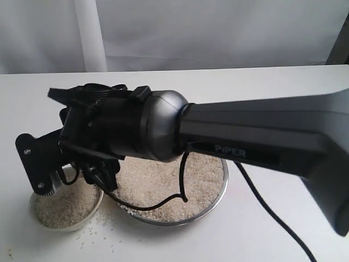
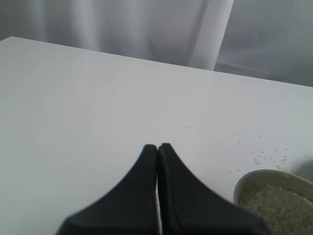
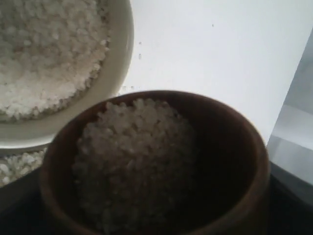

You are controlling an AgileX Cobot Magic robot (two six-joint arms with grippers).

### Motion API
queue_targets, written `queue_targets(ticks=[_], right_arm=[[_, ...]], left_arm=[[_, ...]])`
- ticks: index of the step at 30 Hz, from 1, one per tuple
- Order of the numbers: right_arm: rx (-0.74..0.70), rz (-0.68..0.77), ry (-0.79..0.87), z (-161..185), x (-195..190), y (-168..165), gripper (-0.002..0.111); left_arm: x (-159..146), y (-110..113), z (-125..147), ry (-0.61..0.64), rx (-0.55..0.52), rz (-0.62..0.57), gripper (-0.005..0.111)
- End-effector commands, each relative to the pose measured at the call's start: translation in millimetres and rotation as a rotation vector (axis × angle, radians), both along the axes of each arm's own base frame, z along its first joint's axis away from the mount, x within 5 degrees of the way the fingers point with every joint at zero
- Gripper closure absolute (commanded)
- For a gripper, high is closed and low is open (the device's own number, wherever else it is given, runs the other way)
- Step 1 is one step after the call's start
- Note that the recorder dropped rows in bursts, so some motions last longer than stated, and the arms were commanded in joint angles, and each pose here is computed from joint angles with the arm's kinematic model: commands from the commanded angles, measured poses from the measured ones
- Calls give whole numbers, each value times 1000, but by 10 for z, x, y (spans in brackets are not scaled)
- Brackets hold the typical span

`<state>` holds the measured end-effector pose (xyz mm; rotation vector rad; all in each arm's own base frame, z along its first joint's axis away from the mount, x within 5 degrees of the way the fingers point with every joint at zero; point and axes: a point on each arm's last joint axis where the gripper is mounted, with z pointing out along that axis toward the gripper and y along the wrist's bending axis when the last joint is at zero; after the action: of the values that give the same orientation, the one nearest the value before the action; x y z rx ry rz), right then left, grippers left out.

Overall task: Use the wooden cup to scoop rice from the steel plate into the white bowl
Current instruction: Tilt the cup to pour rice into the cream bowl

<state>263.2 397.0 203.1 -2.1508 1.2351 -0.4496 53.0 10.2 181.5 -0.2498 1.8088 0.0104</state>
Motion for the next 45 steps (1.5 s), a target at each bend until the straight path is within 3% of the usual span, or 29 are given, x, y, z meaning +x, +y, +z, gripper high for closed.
queue_targets(ticks=[1,17,38,45], right_arm=[[-13,55,-70,11,-31,80,108],[-206,209,-271,-287,-64,228,108],[-305,351,-466,-231,-236,387,108],[-422,354,-543,-340,-174,365,108]], left_arm=[[0,-5,18,-13,-6,-6,107],[0,-5,18,-13,-6,-6,107],[0,-5,18,-13,-6,-6,107],[0,-5,18,-13,-6,-6,107]])
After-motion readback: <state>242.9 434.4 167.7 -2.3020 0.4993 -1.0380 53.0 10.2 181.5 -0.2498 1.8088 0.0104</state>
